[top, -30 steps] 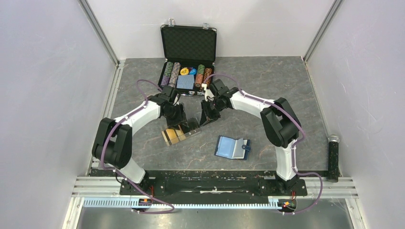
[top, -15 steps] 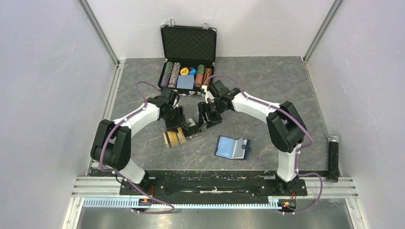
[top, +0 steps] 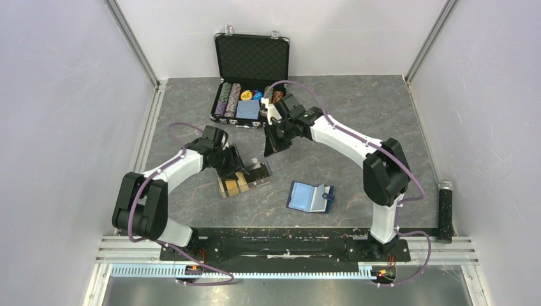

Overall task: Put the credit cards into the card holder
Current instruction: Pick up the credit card from the storage box.

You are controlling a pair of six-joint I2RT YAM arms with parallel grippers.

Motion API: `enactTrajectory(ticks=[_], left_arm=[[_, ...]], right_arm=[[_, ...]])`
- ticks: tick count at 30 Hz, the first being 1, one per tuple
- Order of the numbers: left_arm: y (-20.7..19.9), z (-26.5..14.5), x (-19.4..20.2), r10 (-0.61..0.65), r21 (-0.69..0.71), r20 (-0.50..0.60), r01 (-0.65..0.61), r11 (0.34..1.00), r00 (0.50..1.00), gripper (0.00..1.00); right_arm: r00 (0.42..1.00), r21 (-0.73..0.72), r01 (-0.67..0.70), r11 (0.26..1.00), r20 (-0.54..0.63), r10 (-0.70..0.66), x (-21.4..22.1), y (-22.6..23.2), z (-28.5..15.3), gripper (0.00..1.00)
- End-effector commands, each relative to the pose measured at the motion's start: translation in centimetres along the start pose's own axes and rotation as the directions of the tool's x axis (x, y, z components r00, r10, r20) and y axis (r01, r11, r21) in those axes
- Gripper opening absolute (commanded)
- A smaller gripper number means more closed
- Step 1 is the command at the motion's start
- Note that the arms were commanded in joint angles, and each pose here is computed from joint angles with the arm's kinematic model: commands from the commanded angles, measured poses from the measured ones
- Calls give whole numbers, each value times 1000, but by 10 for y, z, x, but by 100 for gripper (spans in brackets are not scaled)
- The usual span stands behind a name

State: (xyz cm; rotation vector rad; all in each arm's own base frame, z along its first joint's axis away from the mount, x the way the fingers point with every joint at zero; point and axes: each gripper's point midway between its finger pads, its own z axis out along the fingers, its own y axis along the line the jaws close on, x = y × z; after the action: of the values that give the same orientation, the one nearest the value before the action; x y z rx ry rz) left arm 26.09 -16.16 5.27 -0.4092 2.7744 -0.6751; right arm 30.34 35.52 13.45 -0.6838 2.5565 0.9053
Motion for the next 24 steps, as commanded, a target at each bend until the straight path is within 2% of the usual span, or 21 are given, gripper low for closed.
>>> enactTrajectory(ticks=[1,11,24], left_arm=[[-16,0,-6,-70,99,27,67,993,997,56],[0,14,2,-93,62,21,92,994,995,52],[7,29,-5,-85,4,24,85,996,996,50]], right_arm=[[997,-37,80,996,-12,-80,-3,13,18,1],[985,49,117,992,-132,-110,33,-13,70,0],[944,236,255,938,-269,-189,65,-47,87,0]])
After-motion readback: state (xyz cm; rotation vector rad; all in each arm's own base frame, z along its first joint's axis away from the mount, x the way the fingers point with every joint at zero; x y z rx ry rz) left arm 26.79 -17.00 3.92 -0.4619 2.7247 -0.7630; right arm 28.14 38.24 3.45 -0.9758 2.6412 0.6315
